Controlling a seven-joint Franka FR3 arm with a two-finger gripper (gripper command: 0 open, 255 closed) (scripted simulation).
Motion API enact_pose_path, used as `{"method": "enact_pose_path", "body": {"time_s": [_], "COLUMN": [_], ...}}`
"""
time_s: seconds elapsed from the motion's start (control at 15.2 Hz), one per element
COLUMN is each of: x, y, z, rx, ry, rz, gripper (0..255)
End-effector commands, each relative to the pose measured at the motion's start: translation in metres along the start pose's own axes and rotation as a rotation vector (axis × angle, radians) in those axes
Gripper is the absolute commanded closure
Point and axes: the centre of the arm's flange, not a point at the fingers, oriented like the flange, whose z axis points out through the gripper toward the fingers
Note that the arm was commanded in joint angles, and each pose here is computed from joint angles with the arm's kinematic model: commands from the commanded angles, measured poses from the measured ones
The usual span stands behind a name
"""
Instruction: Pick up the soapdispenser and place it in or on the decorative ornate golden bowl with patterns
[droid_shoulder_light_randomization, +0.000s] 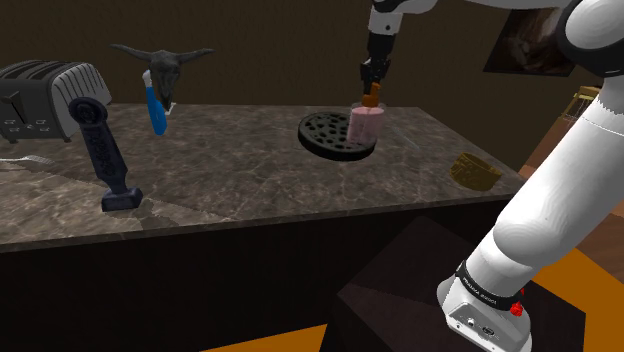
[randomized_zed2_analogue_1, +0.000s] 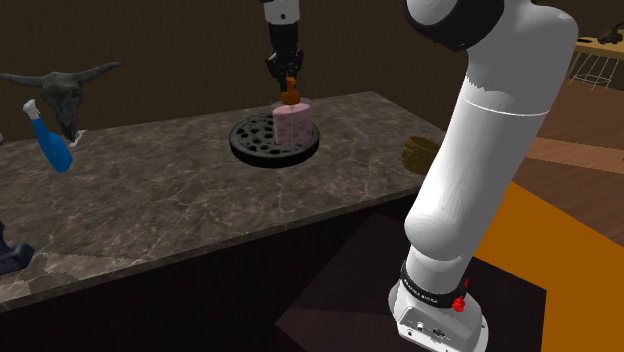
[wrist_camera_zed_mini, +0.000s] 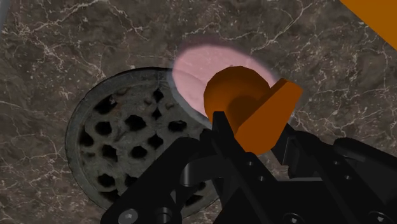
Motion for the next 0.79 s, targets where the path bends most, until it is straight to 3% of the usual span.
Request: {"method": "enact_pose_path", "body": {"time_s": [0.0,0.4,0.73], "x": [0.0,0.0,-0.047], "y": [-0.001,0.0,0.045], "z": [-0.011,-0.04,-0.049], "rx": [0.0,0.0,0.0], "ry": [0.0,0.0,0.0], "rz": [0.0,0.0,0.0], "gripper": [255,255,255]}}
